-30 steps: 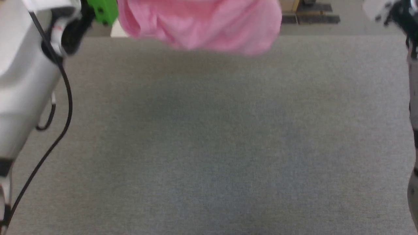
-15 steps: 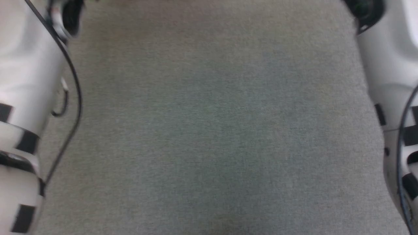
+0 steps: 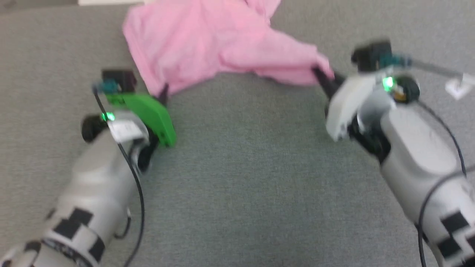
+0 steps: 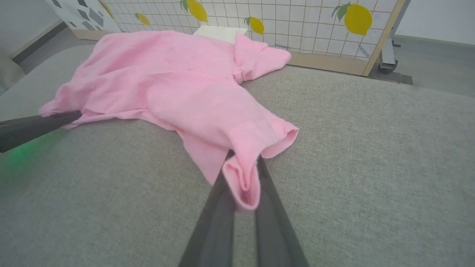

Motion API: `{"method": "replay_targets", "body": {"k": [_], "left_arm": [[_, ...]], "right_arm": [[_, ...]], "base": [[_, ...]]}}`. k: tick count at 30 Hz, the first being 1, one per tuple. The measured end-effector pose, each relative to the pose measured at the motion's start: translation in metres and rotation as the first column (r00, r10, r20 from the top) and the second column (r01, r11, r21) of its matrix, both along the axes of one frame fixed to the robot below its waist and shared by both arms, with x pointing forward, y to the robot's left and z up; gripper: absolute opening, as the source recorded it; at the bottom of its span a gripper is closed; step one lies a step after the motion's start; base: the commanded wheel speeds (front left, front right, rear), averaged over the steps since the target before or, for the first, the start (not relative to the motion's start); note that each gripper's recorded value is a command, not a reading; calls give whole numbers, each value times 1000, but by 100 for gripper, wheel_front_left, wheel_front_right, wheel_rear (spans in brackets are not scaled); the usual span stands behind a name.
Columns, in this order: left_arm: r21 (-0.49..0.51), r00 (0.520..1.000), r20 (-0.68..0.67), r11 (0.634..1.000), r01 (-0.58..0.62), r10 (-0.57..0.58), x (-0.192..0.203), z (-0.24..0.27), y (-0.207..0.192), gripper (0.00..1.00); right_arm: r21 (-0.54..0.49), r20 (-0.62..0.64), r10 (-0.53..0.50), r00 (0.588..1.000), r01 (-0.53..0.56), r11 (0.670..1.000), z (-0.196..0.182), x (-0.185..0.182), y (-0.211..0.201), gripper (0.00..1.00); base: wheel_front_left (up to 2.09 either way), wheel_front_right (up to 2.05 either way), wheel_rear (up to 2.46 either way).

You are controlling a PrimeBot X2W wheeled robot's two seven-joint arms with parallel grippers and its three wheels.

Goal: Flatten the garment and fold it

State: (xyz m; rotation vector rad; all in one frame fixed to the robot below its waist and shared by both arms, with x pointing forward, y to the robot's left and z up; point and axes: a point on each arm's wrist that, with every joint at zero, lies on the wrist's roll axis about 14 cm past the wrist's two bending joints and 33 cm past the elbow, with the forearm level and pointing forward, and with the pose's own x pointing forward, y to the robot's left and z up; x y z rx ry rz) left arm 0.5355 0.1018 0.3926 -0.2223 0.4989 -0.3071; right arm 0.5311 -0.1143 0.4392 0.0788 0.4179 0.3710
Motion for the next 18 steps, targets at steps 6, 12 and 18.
{"method": "replay_targets", "body": {"k": [6, 12, 18], "left_arm": [[10, 994, 106, 999, 36, -37, -43, 31, 5, 0], [40, 987, 157, 999, 31, -37, -92, 56, 18, 0], [70, 993, 115, 997, 26, -34, -162, 66, 26, 0]], "right_arm": [[14, 45, 45, 998, -46, 999, 16, -58, -6, 0], [35, 43, 21, 999, -23, 999, 27, -114, -18, 0], [51, -22, -23, 999, 24, 998, 24, -173, -24, 0]], "base": [[0, 0, 0], [0, 0, 0], [0, 0, 0]]}}
